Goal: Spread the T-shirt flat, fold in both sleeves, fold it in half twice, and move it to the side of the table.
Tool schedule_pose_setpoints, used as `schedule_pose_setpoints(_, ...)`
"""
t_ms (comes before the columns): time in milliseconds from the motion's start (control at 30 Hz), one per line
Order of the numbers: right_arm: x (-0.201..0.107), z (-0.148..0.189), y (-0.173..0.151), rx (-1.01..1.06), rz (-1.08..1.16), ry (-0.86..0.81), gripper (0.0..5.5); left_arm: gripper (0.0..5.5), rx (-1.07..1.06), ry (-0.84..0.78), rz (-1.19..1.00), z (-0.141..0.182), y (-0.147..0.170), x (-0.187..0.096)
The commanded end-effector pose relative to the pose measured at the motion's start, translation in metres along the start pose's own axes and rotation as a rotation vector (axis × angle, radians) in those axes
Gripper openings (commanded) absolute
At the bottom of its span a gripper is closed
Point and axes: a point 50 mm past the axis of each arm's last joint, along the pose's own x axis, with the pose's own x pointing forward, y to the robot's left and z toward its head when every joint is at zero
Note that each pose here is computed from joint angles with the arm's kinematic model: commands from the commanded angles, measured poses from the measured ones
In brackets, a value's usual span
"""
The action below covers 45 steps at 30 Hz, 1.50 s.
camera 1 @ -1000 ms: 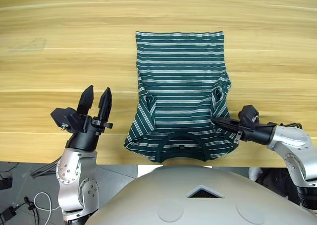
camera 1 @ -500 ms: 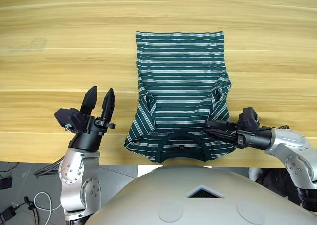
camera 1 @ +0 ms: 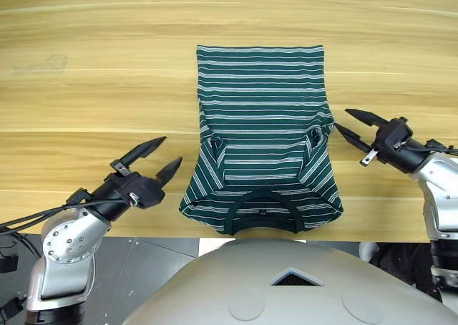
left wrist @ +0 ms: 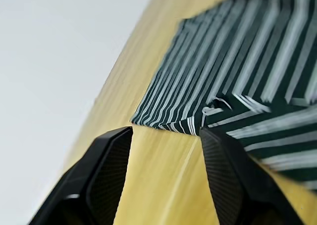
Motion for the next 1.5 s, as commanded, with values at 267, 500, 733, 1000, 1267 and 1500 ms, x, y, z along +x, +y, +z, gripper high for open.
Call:
schedule_pose_setpoints(267,-0.057,-0.029,0.014,-0.637,0.504,-0.086,1.58,2.53,0.597,-0.112,-0.528,-0.035,-0.019,-0.027)
schedule_pose_setpoints(500,-0.070,-0.038,0.040,-0.559,0.597,-0.131,1.58,2.53,0.560,-0.188,-0.567,-0.037,-0.046,-0.029)
schedule_pose_setpoints(733,-0.062,-0.035,0.060,-0.490,0.607,-0.185,1.58,2.53,0.526,-0.255,-0.508,-0.030,-0.057,-0.010)
schedule_pose_setpoints(1000,-0.055,-0.032,0.069,-0.449,0.611,-0.199,1.58,2.53,0.513,-0.287,-0.526,-0.029,-0.063,0.000)
schedule_pose_setpoints(1267,-0.056,-0.032,0.070,-0.441,0.612,-0.188,1.58,2.53,0.485,-0.280,-0.547,-0.031,-0.070,-0.001)
schedule_pose_setpoints(1500,-0.055,-0.033,0.070,-0.438,0.604,-0.178,0.38,1.34,0.464,-0.287,-0.539,-0.025,-0.069,0.001)
